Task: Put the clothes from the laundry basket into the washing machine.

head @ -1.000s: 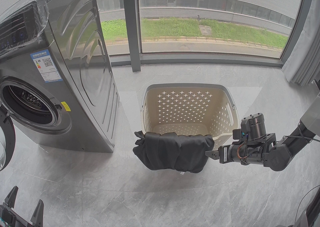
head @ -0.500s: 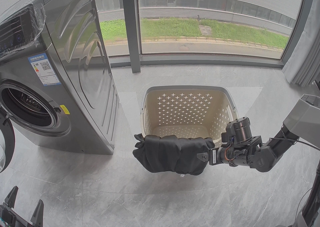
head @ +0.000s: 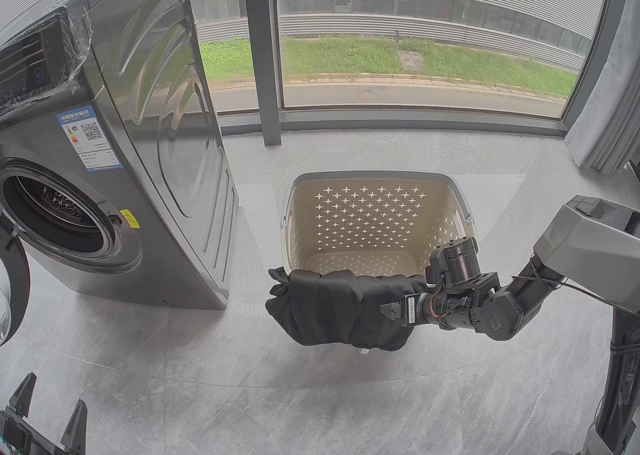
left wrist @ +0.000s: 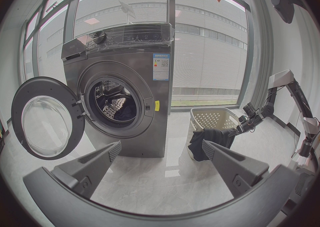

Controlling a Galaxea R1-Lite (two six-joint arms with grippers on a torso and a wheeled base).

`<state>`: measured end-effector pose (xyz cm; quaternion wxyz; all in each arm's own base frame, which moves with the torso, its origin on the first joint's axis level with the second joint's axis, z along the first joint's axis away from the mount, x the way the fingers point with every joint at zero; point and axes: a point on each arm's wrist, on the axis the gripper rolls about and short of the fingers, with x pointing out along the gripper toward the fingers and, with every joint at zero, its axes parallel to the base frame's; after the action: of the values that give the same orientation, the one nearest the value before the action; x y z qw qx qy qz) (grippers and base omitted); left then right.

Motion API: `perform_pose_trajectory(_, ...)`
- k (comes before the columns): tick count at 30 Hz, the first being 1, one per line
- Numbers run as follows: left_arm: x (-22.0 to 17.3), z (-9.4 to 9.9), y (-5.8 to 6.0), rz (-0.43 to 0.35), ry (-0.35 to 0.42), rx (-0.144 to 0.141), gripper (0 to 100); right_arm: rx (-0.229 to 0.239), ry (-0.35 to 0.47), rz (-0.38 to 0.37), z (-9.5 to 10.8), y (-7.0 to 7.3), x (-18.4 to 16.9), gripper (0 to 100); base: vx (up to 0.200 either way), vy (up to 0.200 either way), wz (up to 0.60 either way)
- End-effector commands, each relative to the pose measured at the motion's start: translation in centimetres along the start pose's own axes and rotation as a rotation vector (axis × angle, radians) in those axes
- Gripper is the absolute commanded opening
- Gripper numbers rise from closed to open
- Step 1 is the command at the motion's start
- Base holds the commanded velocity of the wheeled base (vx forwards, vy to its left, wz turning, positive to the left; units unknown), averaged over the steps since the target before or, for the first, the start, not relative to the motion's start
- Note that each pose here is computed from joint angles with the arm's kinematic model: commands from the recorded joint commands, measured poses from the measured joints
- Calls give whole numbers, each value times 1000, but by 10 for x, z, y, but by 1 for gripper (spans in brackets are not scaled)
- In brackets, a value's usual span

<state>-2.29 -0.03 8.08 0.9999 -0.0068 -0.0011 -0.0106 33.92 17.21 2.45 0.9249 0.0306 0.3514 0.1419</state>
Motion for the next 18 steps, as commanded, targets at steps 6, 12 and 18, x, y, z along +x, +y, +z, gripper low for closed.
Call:
perform_pose_trajectory(6, 0, -5, 0, 0, 1, 0, 100, 13, -29, 8, -1, 2, 20, 100, 0, 0, 0)
perform_pose_trajectory(12, 0, -5, 0, 1, 1, -2, 100, 18, -40, 12, 1, 2, 21, 0, 0, 0, 0)
perform_pose_trajectory(18, 0, -5, 0, 3, 1, -5, 100, 21, -46, 14, 3, 2, 16, 0, 0, 0, 0)
